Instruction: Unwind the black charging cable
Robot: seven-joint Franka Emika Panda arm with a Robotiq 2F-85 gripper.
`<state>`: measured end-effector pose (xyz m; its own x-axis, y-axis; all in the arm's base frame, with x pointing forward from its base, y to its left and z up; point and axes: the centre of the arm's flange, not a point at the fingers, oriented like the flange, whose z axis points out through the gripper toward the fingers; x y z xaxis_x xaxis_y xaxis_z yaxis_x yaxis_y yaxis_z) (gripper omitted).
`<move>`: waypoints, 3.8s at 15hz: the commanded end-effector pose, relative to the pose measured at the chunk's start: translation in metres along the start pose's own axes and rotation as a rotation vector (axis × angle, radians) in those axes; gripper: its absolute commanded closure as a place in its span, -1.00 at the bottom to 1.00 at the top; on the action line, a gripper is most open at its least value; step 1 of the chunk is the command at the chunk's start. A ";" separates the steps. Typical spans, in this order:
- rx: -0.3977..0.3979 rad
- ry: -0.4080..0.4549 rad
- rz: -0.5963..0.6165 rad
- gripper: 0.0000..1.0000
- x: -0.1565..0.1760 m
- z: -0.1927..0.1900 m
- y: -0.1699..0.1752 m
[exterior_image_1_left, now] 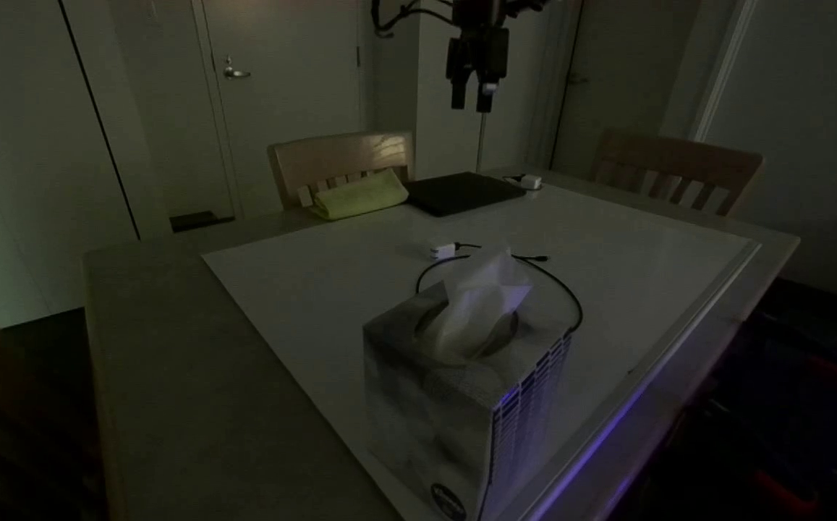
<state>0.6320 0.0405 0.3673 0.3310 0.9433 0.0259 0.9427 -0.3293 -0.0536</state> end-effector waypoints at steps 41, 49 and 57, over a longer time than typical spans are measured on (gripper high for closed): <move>-0.026 -0.008 -0.315 -1.00 0.056 0.177 0.014; 0.037 0.020 -0.228 -1.00 0.040 0.201 -0.016; 0.059 0.007 -0.160 -0.50 0.029 0.219 -0.028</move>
<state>0.6175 0.0911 0.1480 0.1535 0.9875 0.0363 0.9805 -0.1477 -0.1294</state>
